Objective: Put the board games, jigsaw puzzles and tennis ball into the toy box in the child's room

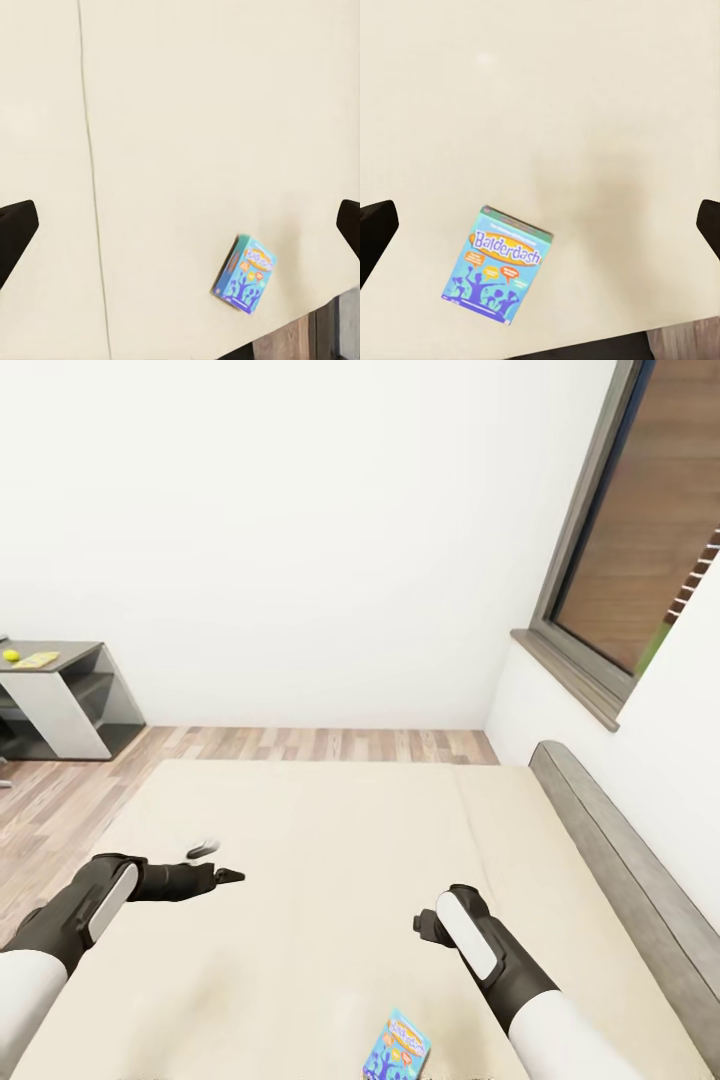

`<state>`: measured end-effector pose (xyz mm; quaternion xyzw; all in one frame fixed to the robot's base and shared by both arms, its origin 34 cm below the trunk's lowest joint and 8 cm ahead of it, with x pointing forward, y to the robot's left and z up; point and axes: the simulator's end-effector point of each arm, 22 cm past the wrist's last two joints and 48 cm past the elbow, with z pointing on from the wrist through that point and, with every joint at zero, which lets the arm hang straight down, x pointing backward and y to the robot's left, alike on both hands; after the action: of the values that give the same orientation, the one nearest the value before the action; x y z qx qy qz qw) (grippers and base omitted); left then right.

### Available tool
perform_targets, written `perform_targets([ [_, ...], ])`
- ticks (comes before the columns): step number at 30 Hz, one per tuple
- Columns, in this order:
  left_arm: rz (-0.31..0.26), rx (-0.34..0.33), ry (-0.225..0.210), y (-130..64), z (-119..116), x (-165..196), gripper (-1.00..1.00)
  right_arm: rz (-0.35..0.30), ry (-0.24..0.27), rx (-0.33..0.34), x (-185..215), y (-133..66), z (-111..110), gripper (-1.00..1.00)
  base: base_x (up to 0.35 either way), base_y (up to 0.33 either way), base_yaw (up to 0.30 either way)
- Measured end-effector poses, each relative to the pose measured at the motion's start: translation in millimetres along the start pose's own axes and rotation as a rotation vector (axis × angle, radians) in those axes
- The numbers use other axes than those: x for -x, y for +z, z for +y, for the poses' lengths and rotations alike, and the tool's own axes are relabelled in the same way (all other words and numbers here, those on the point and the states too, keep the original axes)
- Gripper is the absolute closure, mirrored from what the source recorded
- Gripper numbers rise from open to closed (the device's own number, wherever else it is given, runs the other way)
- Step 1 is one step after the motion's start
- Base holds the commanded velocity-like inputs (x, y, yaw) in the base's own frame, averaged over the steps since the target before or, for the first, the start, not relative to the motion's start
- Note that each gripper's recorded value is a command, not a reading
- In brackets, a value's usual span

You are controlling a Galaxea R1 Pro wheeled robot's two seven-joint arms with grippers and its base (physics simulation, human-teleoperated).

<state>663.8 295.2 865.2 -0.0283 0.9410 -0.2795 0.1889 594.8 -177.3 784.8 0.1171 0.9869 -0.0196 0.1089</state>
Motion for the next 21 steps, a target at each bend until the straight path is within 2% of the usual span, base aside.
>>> perform_targets([
  [9,0.026,-0.025,-0.005,21.4,-16,-11,-1.0,0.015,0.0,-0.003,-5,6.3,-1,-1.0,0.0,0.0,0.0],
  [21,0.04,-0.034,-0.013,30.3,-14,-17,-1.0,0.038,-0.001,-0.003,-12,14.3,0,-1.0,0.0,0.0,0.0],
])
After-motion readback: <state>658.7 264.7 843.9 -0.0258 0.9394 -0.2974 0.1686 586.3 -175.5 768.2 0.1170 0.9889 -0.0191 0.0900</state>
